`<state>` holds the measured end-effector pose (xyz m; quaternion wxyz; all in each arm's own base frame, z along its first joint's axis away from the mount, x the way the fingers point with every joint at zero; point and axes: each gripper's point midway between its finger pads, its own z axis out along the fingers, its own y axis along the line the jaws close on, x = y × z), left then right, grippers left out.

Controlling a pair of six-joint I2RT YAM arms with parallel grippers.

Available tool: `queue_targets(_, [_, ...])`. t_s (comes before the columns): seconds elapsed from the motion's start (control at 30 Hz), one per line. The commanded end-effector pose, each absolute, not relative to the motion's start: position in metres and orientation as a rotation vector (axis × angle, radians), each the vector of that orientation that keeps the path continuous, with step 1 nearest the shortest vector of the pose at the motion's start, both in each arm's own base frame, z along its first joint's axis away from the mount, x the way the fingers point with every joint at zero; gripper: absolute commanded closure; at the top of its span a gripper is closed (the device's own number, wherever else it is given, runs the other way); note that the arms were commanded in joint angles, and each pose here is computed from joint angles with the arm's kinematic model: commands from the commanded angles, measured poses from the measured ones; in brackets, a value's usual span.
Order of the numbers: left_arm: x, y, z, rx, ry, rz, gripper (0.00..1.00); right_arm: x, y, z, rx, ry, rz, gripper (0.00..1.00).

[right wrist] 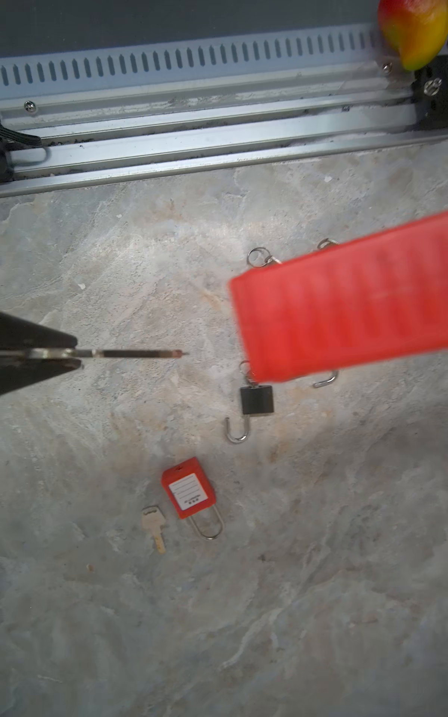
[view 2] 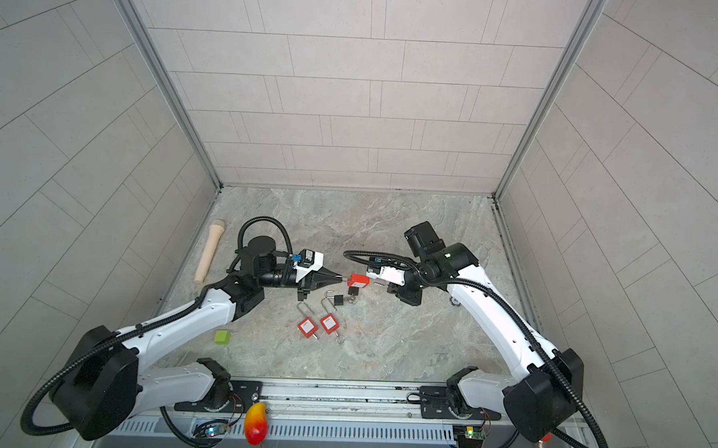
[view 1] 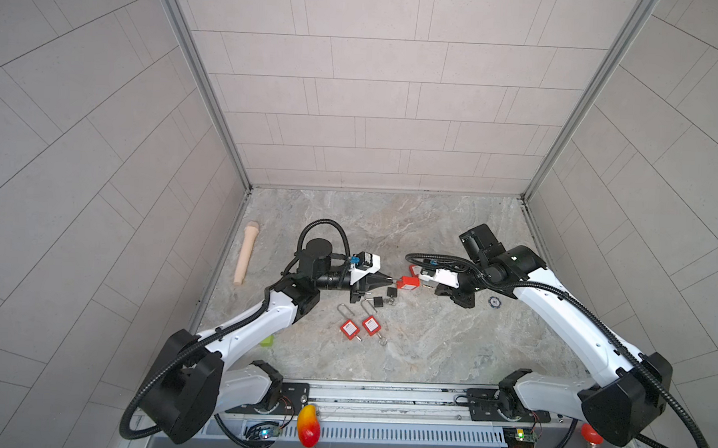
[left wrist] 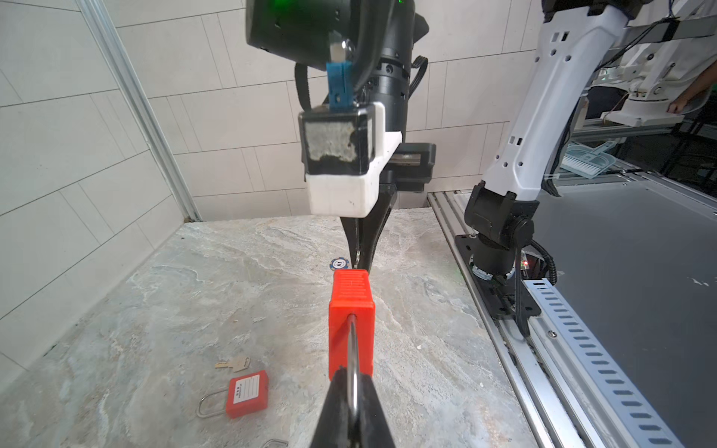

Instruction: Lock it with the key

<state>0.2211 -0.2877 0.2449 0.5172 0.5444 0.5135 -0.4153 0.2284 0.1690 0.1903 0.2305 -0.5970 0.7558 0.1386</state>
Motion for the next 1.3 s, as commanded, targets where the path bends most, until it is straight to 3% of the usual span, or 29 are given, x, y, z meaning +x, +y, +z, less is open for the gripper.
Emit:
queue_targets(0.0, [0.223, -0.284, 0.256, 1.309, 1.186, -0.958, 1.0, 0.222, 0.155, 0.186, -1.642, 2.13, 0.354, 1.0])
queue_targets(0.2, [0.237, -0.277, 0.244, 1.32, 1.34, -0.956, 1.0, 0.237, 0.148, 0.172, -1.527, 2.185, 0.32, 1.0])
queue_targets(0.47, [0.267, -0.271, 0.205, 1.464, 1.692, -0.877, 1.0, 0.293, 0.149, 0.176, -1.096, 2.325, 0.247, 1.0])
queue_targets(0.77, [0.311, -0.276, 0.174, 1.61, 1.985, -0.893, 1.0, 0.343, 0.154, 0.175, -0.816, 2.451, 0.236, 1.0])
queue_targets(1.27, [0.37, -0.289, 0.123, 1.718, 2.195, -0.863, 1.0, 0.378, 0.152, 0.143, -0.536, 2.416, 0.208, 1.0])
